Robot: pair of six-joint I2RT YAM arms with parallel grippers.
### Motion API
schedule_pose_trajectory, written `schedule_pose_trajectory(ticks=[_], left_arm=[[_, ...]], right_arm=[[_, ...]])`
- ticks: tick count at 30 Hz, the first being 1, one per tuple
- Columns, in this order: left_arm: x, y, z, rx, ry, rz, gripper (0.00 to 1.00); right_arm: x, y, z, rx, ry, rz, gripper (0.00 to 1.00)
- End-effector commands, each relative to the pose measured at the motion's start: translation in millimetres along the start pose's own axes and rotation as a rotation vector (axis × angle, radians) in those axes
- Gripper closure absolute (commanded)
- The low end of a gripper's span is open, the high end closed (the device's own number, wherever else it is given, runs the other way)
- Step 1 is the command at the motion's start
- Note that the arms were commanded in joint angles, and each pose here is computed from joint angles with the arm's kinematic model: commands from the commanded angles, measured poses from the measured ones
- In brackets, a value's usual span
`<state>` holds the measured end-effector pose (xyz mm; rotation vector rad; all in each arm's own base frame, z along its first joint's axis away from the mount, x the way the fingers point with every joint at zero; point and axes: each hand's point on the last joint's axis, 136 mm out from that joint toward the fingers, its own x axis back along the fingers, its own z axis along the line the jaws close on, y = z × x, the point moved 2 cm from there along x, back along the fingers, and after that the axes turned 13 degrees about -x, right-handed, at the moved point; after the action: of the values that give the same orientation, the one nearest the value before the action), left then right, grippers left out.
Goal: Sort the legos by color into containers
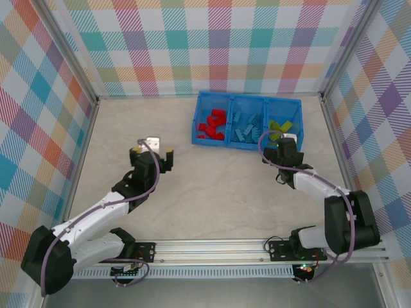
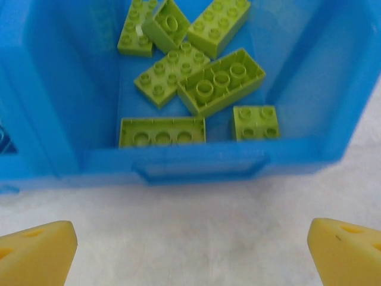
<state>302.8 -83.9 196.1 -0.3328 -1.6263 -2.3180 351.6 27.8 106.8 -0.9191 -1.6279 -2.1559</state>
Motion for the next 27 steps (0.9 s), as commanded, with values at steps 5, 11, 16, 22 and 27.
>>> schedule_pose_trajectory(ticks=[5, 11, 16, 22, 27], left_arm=[[-12, -39, 37, 0.035, 0.127, 0.008, 0.00], [-46, -70, 35, 0.089, 0.102, 0.064, 0.00], [-84, -73, 35, 0.151, 0.046, 0.094, 0.00], [-99, -69, 30, 0.106, -0.019, 0.090, 0.00], [-106, -80, 36, 0.141, -0.022, 0.027, 0.00]], right_arm=[[-25, 27, -9, 0.057, 0.003, -0.100, 0.00], [-41, 31, -3, 0.072, 0.119, -0.203, 0.00], [-46, 28, 1, 0.082, 0.137, -0.149, 0.00], [-43, 25, 7, 0.084, 0.236, -0.131, 0.00], [-39, 23, 5, 0.079, 0.248, -0.154, 0.00]])
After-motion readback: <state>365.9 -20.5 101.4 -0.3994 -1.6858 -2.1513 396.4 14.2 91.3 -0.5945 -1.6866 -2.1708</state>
